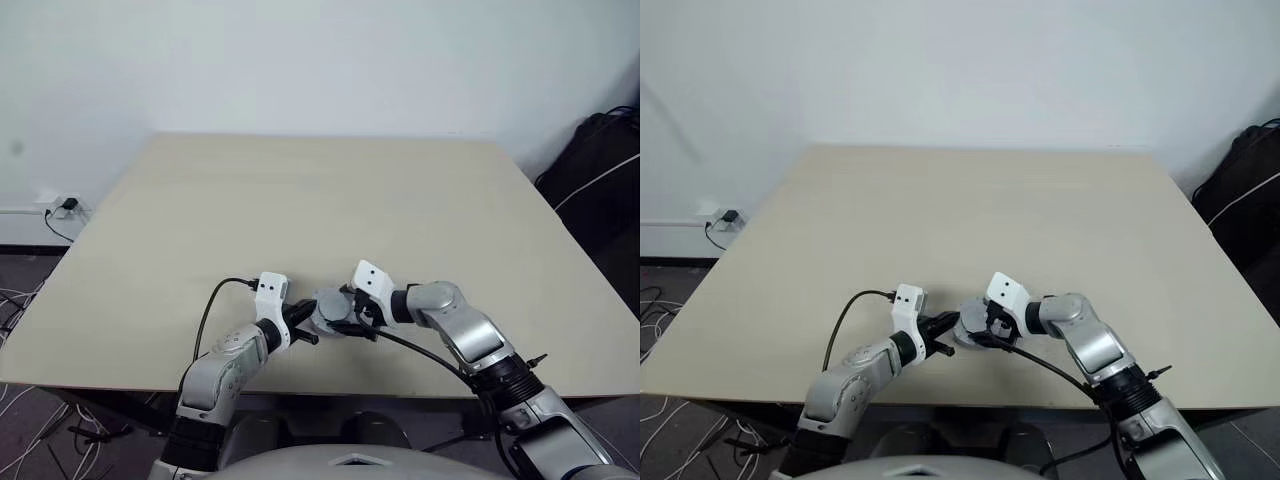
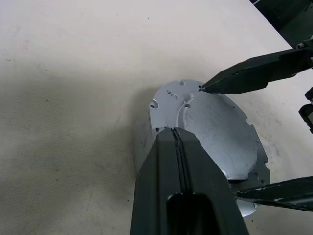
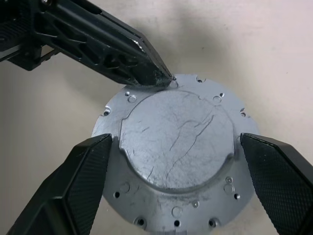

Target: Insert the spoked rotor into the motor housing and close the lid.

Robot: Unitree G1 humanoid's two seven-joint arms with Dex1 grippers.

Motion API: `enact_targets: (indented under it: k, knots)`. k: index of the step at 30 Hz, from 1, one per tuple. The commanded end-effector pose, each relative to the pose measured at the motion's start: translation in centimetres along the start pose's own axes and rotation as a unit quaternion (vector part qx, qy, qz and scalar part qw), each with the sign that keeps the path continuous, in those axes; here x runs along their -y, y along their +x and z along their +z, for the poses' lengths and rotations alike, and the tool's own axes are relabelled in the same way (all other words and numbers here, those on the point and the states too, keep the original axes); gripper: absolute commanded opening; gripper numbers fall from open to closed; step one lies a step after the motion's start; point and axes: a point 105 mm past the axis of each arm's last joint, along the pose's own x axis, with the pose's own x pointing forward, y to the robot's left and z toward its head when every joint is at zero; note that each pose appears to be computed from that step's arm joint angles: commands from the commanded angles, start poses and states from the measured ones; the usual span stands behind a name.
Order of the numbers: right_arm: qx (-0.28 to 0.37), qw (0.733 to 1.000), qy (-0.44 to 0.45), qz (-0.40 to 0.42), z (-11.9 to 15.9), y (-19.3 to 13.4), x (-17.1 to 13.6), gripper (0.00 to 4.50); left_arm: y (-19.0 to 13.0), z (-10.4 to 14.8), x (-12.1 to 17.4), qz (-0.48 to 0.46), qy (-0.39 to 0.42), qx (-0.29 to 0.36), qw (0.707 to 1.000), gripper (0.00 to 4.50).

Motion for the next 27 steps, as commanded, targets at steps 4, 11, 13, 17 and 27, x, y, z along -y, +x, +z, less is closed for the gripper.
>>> enact_targets:
  k: [4,11,13,17,27]
  knots:
    - [0.001,1.0,0.022,-0.022,-0.9,-2.8,0.7,4.49,0.1,0.0,0.3,-0.005,0.0,0.003,1.0,0.0]
    - [0.08,0.992,0.088,-0.05,0.7,-5.6,1.1,4.49,0.1,-0.1,0.3,-0.009,0.003,0.001,1.0,0.0]
    - [0.115,0.979,0.132,-0.102,1.2,-6.1,2.3,4.49,0.1,-0.1,0.4,-0.011,0.004,0.0,1.0,0.0]
    - [0.16,0.927,0.291,-0.172,0.4,-6.0,4.1,4.49,0.1,-0.2,0.5,-0.015,0.006,-0.001,1.0,0.0]
    - [0.132,0.881,0.441,-0.11,-1.5,-3.0,1.2,4.49,0.2,0.1,0.4,-0.015,0.016,0.003,1.0,0.0]
